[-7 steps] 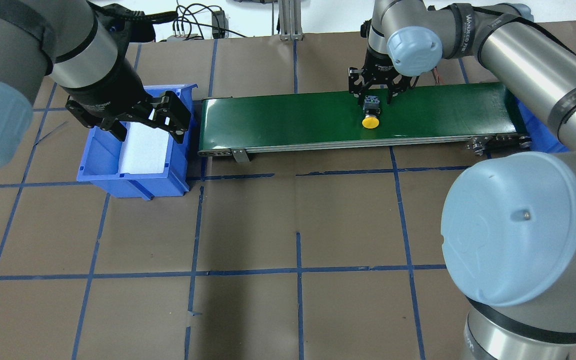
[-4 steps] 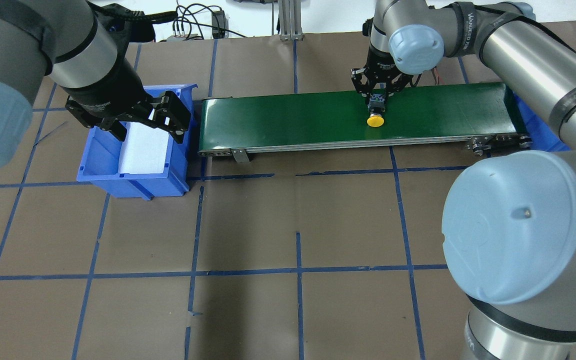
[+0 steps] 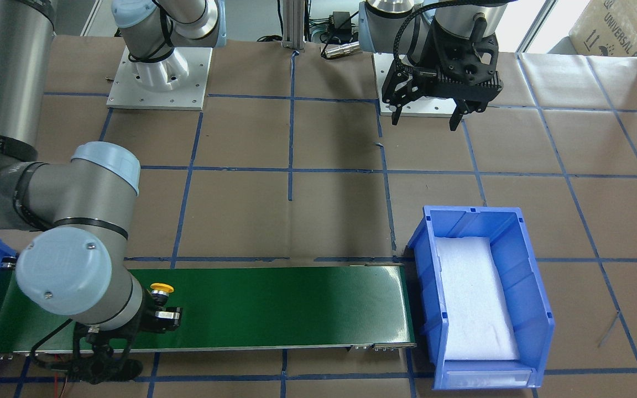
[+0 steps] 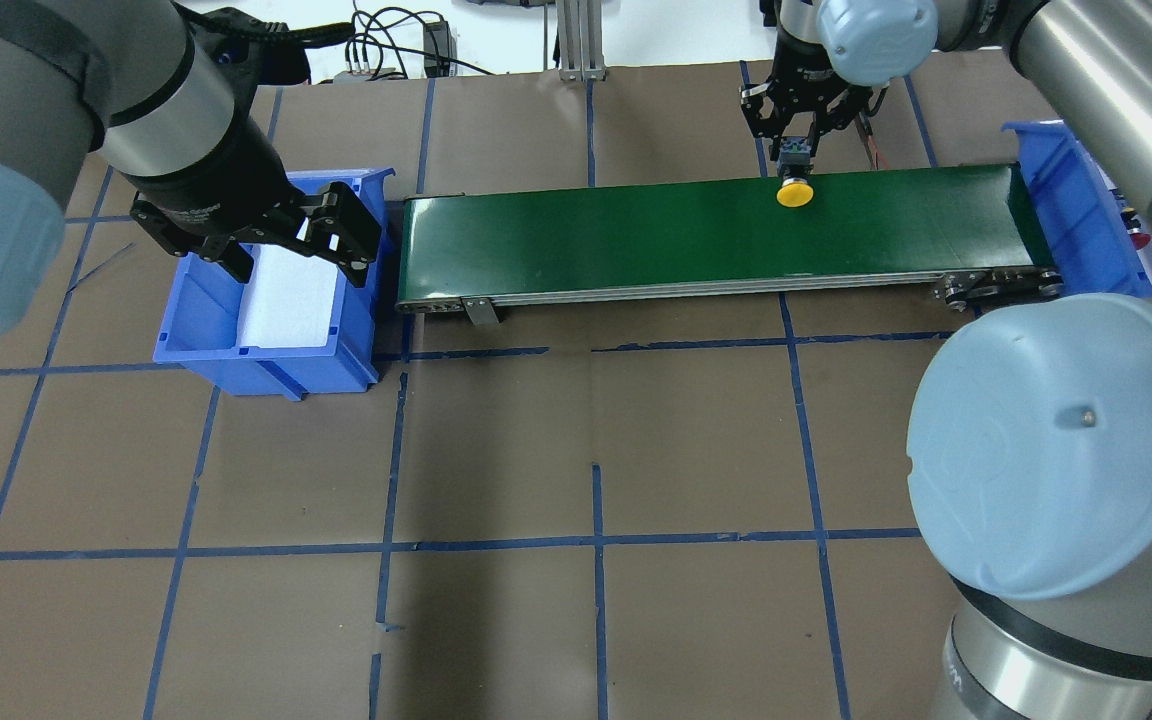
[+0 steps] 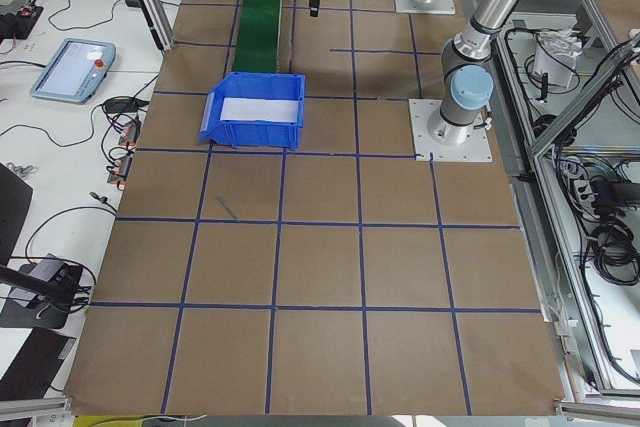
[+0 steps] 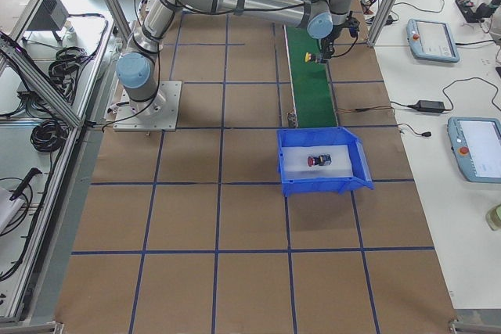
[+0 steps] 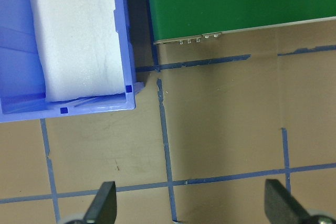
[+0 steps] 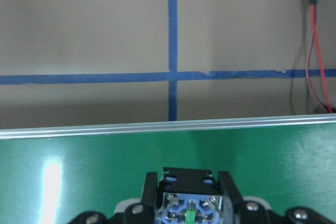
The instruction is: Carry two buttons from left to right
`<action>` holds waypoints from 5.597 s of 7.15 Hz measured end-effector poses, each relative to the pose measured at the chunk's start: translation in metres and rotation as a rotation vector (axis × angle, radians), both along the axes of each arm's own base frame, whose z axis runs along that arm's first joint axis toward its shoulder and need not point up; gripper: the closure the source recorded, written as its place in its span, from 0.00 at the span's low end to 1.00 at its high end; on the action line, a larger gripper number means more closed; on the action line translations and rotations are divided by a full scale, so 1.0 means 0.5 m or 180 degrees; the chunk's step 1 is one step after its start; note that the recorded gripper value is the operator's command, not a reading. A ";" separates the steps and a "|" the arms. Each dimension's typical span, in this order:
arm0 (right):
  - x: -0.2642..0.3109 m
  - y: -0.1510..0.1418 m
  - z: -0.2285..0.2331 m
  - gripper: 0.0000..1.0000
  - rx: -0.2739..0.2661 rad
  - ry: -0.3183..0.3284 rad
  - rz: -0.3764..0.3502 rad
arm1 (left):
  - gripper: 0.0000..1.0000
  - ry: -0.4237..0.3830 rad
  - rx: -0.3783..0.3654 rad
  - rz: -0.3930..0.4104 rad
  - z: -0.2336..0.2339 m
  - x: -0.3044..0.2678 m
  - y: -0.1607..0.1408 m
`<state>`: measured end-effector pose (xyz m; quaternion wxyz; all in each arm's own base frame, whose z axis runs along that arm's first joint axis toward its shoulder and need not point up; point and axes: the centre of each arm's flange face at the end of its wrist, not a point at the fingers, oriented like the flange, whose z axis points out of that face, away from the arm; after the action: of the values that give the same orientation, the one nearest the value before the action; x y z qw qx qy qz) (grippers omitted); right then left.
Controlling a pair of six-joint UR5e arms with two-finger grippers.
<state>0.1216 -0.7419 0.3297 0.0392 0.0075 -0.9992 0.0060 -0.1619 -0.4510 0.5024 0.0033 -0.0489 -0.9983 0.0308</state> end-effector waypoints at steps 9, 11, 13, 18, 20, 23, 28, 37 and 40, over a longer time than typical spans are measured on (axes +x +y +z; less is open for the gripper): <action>-0.726 -0.034 -0.002 0.86 -0.0309 0.0246 0.0485 | 0.00 -0.0001 0.0003 0.0002 0.001 0.001 0.001; -0.754 -0.042 -0.045 0.84 -0.0279 0.0226 0.0490 | 0.00 -0.0007 0.0008 0.0002 0.000 0.001 0.002; -0.758 -0.049 -0.091 0.78 -0.0231 0.0138 0.0486 | 0.00 -0.0006 0.0008 0.0002 0.000 0.001 0.002; -0.765 -0.053 -0.143 0.34 -0.0129 0.0095 0.0484 | 0.00 -0.0005 0.0008 0.0004 0.000 0.001 0.002; -0.766 -0.054 -0.138 0.29 -0.0142 0.0105 0.0491 | 0.00 -0.0004 0.0010 0.0000 0.000 0.000 0.002; -0.761 -0.051 -0.112 0.26 -0.0166 0.0110 0.0507 | 0.00 -0.0001 0.0003 0.0000 -0.001 0.000 -0.005; -0.435 -0.011 0.138 0.09 -0.0110 0.0055 0.0691 | 0.00 -0.0005 0.0000 -0.0009 0.000 0.000 -0.002; 0.147 0.393 0.285 0.00 0.0134 -0.0087 0.0349 | 0.00 -0.0006 0.0003 -0.0018 -0.001 -0.001 0.000; 0.148 0.391 0.285 0.00 0.0045 -0.0145 0.0380 | 0.00 -0.0006 -0.0001 -0.0016 0.000 0.000 0.000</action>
<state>0.1955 -0.5462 0.4724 0.0160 0.0672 -0.9976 0.0014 -0.1621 -0.4510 0.5024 0.0024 -0.0515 -0.9982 0.0308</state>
